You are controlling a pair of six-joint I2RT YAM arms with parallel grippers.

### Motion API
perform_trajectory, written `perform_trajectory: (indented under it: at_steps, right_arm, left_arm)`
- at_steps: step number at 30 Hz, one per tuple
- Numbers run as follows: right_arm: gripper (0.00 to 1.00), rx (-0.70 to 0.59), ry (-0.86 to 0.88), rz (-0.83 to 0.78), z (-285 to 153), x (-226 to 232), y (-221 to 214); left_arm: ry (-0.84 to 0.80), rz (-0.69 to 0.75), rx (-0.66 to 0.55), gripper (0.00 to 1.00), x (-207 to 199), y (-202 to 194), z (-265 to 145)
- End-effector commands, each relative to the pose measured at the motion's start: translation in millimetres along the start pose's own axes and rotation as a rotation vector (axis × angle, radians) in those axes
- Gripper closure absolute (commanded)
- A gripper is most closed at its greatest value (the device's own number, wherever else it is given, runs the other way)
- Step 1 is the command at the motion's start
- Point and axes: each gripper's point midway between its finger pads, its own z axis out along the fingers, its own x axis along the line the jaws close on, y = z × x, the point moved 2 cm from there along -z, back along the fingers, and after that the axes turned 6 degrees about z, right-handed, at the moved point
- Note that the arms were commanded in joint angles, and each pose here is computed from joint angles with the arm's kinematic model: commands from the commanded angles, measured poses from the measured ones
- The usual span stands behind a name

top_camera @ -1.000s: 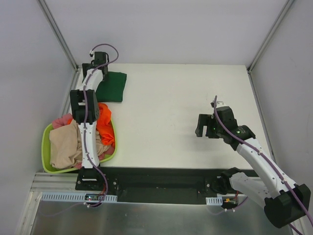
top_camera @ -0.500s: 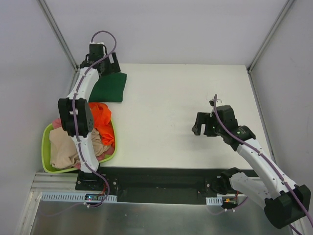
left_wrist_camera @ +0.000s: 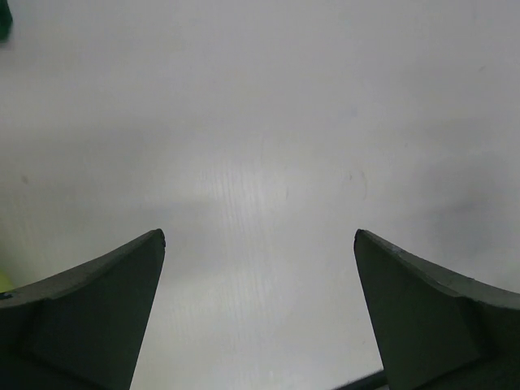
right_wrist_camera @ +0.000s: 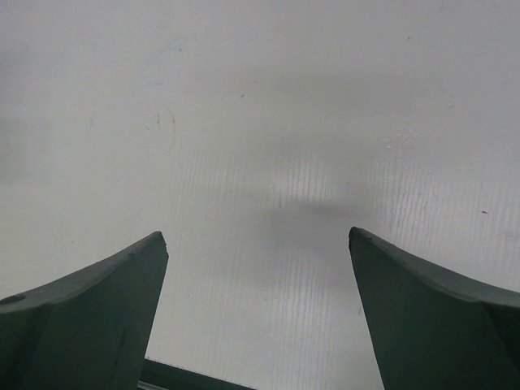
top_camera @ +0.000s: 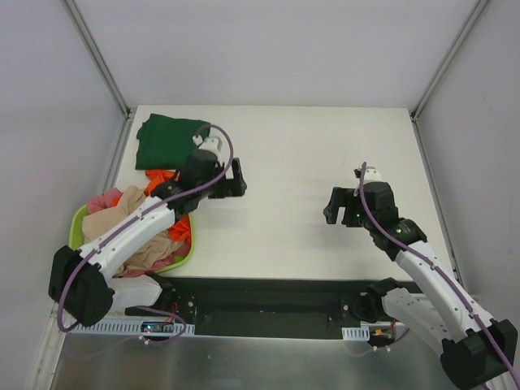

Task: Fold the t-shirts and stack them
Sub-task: Put the neatly folded tshirt into the corner of the board with the left arm

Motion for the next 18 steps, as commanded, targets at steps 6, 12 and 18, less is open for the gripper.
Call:
perform_trajectory:
  at_steps: [6,12,18]
  right_arm:
    - [0.04,-0.129,-0.027,0.054,3.9,-14.2,-1.3]
    - [0.04,-0.185,-0.001,0.056,-3.1,-14.0,1.0]
    - [0.04,-0.257,0.030,0.066,-12.9,-13.1,6.0]
  left_arm:
    - [0.080,-0.113,-0.104,0.01,49.1,-90.6,-52.0]
    - [0.107,-0.127,-0.135,0.01,63.0,-102.0,-65.3]
    - [0.132,-0.150,-0.162,0.01,67.2,-97.2,-73.3]
